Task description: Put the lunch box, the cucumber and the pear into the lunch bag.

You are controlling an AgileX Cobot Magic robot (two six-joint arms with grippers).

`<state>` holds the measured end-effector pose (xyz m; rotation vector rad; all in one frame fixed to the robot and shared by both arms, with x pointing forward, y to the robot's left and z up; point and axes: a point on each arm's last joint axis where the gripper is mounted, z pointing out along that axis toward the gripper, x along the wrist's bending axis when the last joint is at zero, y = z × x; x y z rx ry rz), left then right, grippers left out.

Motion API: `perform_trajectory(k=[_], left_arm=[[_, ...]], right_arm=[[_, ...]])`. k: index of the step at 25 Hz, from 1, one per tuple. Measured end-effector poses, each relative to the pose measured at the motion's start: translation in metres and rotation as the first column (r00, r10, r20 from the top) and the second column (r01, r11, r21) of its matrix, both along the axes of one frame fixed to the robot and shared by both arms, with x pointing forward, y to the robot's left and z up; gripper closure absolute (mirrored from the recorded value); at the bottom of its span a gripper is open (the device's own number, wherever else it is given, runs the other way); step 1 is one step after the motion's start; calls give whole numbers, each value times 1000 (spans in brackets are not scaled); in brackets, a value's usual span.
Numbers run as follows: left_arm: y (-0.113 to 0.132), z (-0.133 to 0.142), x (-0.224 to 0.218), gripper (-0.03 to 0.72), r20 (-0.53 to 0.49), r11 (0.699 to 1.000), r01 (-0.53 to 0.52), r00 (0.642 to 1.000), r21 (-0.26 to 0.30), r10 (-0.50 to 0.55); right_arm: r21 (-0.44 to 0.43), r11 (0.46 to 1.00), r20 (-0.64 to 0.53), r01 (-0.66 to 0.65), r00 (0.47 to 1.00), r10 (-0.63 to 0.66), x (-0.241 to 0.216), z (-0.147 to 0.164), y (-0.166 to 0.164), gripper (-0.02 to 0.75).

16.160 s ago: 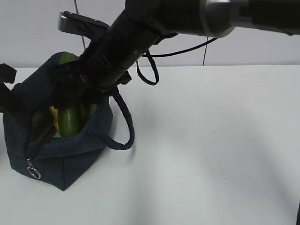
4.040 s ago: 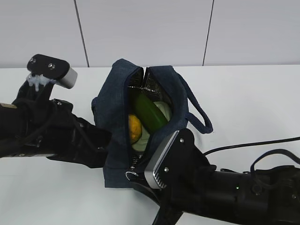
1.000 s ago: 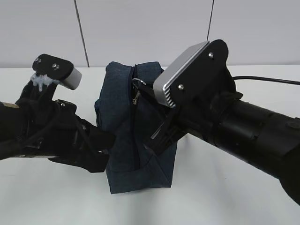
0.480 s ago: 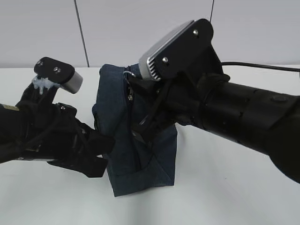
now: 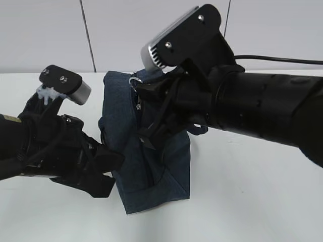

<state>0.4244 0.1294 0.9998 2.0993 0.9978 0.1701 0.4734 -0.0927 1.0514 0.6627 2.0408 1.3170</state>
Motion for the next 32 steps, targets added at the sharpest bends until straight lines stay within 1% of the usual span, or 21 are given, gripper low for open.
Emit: perform_trajectory(k=[4, 8, 14, 21, 32], left_arm=[[0, 0, -1, 685, -7, 1000, 7, 1000, 2, -7], [0, 0, -1, 685, -11, 1000, 5, 1000, -1, -5], [0, 0, 1, 685, -16, 999, -33, 999, -26, 32], [0, 0, 5, 685, 8, 998, -63, 998, -29, 64], [1, 0, 6, 685, 23, 997, -76, 997, -32, 77]], right_arm=[[-33, 999, -78, -6, 997, 4, -3, 10, -1, 738], [-43, 999, -127, -6, 992, 0, -4, 16, -1, 738], [-5, 1000, -191, 24, 981, -24, -4, 18, -1, 738], [24, 998, -264, 53, 963, -44, -5, 21, -1, 738], [45, 997, -323, 62, 945, -44, -5, 33, 2, 738]])
